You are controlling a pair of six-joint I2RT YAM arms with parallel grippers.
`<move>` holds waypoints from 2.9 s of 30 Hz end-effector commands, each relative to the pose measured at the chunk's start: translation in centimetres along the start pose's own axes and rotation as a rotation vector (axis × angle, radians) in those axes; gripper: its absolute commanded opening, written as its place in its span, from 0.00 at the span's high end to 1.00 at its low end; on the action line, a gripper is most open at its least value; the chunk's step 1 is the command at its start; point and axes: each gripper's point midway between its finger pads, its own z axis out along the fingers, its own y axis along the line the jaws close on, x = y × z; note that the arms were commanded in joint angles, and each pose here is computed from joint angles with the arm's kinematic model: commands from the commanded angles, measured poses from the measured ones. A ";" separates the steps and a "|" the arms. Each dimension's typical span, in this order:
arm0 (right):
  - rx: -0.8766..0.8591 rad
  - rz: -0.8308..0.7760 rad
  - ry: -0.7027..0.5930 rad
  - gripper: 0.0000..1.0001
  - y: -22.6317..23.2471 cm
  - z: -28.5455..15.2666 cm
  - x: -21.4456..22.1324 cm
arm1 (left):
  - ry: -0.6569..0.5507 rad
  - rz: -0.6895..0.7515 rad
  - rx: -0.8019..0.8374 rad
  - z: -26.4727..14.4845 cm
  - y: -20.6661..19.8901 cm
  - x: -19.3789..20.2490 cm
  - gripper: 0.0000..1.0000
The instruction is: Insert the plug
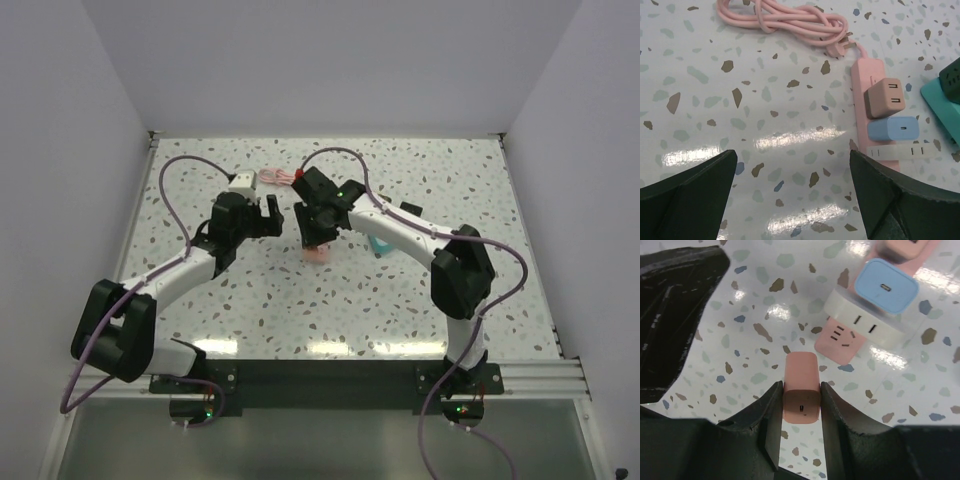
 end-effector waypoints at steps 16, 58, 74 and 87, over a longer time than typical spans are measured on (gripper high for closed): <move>0.205 0.119 0.069 1.00 -2.9 -1.0 -0.9 | 0.007 0.009 0.129 -0.5 0.9 0.5 0.00; 0.251 0.236 0.009 1.00 -3.5 3.9 -1.5 | 0.032 0.004 0.095 -0.2 1.8 1.4 0.00; 0.366 0.233 0.011 1.00 -5.8 3.6 -0.3 | 0.042 0.005 0.086 -0.1 2.0 1.6 0.00; 0.403 0.211 0.011 1.00 -6.7 5.4 0.2 | 0.048 0.006 0.076 -0.2 2.2 1.8 0.00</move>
